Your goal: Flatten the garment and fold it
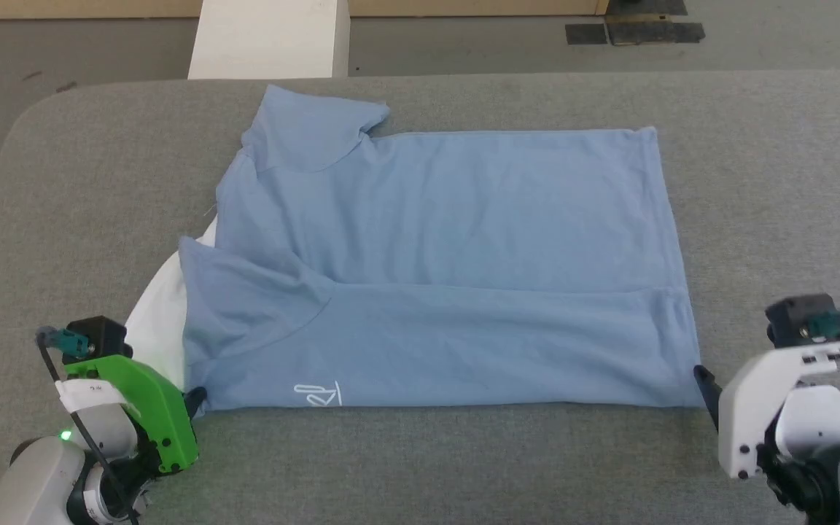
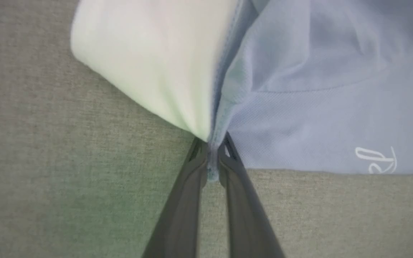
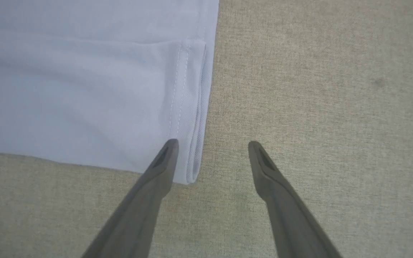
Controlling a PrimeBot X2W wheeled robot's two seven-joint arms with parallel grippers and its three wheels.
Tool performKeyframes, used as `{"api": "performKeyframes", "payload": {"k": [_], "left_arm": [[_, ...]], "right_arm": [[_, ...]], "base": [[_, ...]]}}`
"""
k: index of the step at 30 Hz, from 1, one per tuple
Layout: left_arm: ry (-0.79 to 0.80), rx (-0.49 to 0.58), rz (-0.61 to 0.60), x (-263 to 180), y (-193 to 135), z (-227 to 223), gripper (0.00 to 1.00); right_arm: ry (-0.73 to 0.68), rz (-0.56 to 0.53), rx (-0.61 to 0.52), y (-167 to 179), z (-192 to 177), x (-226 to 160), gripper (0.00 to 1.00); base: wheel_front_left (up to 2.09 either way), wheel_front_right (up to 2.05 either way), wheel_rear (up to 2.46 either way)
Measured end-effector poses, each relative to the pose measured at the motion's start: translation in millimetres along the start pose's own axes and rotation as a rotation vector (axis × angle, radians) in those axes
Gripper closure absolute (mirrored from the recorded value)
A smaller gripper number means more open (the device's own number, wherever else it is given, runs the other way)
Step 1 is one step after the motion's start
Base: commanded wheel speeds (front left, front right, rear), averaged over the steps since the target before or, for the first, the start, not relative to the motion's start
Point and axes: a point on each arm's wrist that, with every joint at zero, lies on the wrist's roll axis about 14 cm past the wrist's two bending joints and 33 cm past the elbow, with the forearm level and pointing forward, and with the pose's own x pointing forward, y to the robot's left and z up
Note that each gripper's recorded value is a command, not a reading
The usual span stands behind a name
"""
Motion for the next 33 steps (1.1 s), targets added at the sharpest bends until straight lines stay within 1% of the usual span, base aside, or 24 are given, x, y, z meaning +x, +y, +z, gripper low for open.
{"api": "performKeyframes", "payload": {"k": [4,8,11,14,15,16,17,21,25,29,33], "left_arm": [[-0.013,-0.011,-0.015,-1,-4,2,1.0],[-0.013,-0.023,-0.015,-1,-2,3,1.0],[-0.014,-0.035,-0.007,1,1,2,1.0],[-0.01,-0.049,-0.004,3,4,0,1.0],[-0.012,-0.052,-0.004,4,5,1,1.0],[-0.012,-0.054,-0.004,4,5,1,1.0],[-0.015,-0.055,-0.004,5,5,1,1.0],[-0.038,-0.069,-0.006,4,6,5,1.0],[-0.087,-0.094,-0.011,-4,6,13,1.0],[-0.168,-0.112,-0.013,-20,3,25,1.0],[-0.217,-0.115,-0.018,-42,-3,28,1.0]], "right_arm": [[0.131,-0.003,-0.061,7,-4,12,0.0],[0.263,0.006,-0.111,17,-22,24,0.0],[0.317,0.018,-0.135,23,-30,31,0.0],[0.342,0.03,-0.155,27,-31,36,0.0],[0.346,0.034,-0.154,28,-31,38,0.12],[0.346,0.041,-0.147,29,-30,39,0.62],[0.343,0.044,-0.143,30,-29,40,1.0],[0.305,0.066,-0.108,32,-23,39,1.0],[0.239,0.066,-0.054,26,-10,34,1.0],[0.139,0.058,-0.007,16,10,19,1.0],[0.105,0.043,-0.002,3,10,-2,1.0]], "base": [[0.0,0.0,0.0],[0.0,0.0,0.0],[0.0,0.0,0.0],[0.0,0.0,0.0],[0.0,0.0,0.0],[0.0,0.0,0.0],[0.0,0.0,0.0],[0.0,0.0,0.0],[0.0,0.0,0.0],[0.0,0.0,0.0],[0.0,0.0,0.0]]}}
